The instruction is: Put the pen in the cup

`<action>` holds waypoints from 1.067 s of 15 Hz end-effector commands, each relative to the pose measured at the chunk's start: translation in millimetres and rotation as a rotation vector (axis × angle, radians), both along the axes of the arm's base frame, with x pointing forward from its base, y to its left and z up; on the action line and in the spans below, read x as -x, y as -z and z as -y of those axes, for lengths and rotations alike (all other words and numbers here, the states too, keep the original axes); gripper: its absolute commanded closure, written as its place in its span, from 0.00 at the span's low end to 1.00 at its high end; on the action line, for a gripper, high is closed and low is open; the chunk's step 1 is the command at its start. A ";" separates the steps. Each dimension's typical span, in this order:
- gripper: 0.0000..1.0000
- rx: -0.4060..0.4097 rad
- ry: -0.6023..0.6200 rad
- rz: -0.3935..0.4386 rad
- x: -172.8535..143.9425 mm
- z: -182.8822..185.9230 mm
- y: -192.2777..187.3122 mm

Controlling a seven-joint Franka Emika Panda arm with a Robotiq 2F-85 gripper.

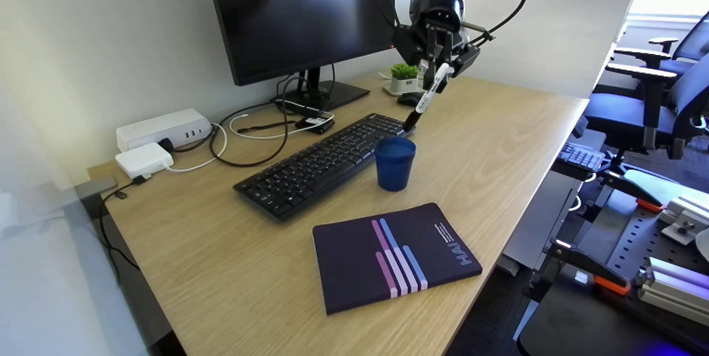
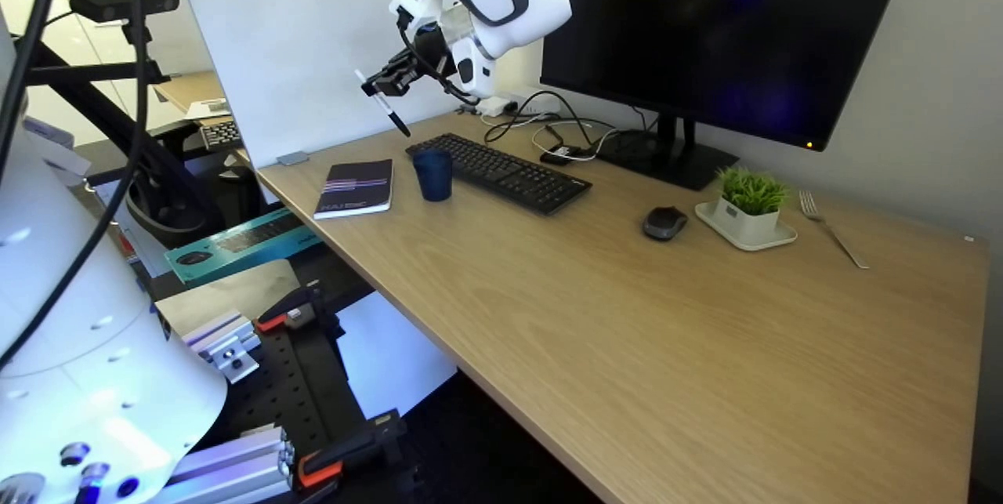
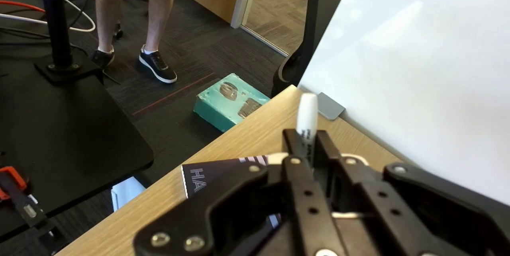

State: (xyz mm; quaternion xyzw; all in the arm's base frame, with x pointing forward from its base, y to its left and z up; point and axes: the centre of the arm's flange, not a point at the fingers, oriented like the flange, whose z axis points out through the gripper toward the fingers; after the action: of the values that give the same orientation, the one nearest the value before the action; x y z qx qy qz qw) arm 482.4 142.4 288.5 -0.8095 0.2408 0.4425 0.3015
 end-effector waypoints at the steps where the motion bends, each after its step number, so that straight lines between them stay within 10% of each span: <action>1: 0.97 -0.016 -0.015 0.009 0.6 -2.9 4.6; 16: 0.97 0.016 -0.010 0.057 -5.0 1.7 46.2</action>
State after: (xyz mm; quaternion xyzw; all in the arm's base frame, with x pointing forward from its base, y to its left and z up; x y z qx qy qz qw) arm 485.2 140.9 245.3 -0.8155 0.2383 0.4328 0.3015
